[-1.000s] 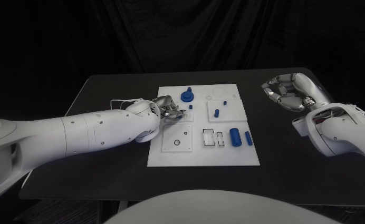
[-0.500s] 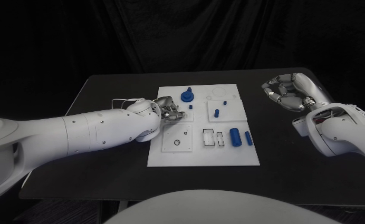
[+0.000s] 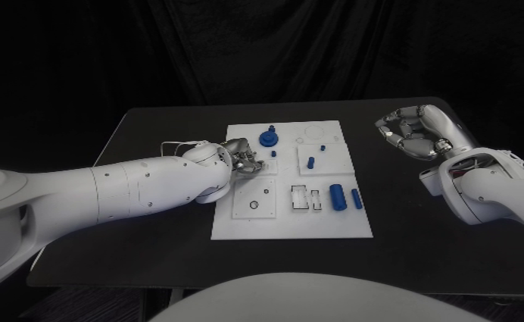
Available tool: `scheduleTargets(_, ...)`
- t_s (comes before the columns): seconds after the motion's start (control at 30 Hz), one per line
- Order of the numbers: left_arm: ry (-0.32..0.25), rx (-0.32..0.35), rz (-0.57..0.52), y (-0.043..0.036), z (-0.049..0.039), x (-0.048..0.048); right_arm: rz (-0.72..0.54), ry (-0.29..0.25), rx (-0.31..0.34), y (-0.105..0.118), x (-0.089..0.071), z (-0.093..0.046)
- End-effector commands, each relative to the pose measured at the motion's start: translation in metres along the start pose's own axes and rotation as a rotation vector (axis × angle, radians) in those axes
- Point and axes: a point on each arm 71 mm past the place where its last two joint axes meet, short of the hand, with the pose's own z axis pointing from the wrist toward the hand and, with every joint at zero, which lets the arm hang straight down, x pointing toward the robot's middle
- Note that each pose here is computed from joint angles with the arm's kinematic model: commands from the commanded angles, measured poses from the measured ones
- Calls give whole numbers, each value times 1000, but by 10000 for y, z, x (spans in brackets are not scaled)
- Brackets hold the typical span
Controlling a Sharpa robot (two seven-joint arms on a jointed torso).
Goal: Assemble the parts on the task board
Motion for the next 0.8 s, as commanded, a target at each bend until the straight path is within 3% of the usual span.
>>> scheduleTargets(0.03, 15, 10, 2, 5, 1, 35, -1, -1, 9, -6, 2, -6)
scheduleTargets(0.53, -28, 61, -29, -21, -77, 10, -1, 0, 10, -7, 1, -7)
scheduleTargets(0.8, 23, 70, -82, -23, -150, -53, -2, 0, 11, -12, 0, -5)
